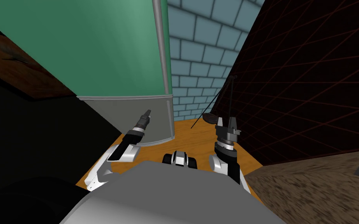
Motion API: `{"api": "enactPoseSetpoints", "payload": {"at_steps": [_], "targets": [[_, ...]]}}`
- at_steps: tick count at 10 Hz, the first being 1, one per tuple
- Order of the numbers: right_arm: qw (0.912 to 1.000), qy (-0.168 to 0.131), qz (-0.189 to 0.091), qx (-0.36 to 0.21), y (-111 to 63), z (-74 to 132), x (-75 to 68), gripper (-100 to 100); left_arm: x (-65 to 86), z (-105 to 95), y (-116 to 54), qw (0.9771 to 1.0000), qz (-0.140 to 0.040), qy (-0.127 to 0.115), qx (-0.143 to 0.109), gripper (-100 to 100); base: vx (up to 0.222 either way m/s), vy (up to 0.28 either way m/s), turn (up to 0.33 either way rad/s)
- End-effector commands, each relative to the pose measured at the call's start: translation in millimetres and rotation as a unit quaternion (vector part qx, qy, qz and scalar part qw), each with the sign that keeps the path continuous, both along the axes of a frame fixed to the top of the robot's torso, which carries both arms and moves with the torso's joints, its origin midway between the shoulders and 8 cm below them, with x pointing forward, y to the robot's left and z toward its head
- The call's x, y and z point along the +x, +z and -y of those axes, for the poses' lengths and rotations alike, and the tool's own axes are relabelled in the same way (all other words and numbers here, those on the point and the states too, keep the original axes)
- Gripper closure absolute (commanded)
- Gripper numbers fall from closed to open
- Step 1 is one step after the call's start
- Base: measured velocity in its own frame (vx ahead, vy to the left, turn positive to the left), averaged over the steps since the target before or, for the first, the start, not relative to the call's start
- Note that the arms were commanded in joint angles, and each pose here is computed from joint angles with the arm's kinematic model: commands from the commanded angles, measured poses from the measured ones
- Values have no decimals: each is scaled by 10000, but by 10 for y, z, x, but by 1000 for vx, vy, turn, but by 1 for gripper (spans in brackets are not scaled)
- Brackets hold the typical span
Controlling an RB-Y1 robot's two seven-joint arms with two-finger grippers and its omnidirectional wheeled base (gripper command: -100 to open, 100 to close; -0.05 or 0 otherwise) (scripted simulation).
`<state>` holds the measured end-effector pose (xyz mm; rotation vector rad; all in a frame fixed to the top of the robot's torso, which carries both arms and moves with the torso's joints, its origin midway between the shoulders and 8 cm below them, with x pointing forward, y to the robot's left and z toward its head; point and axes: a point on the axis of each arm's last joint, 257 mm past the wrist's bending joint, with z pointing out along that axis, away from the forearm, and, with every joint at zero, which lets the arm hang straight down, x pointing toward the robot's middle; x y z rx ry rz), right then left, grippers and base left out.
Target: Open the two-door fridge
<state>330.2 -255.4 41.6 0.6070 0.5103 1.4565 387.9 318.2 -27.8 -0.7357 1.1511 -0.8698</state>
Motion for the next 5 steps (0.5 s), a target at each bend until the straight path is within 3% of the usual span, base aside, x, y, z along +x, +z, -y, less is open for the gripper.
{"api": "enactPoseSetpoints", "payload": {"at_steps": [1,5], "targets": [[10000,0,0,0,0,0,0,0,24,-87,-105,9994,-295,94,130,-100,107,-36,-52],[10000,0,0,0,0,0,0,0,61,-252,-291,9957,-793,255,406,-100,110,-34,-50]]}}
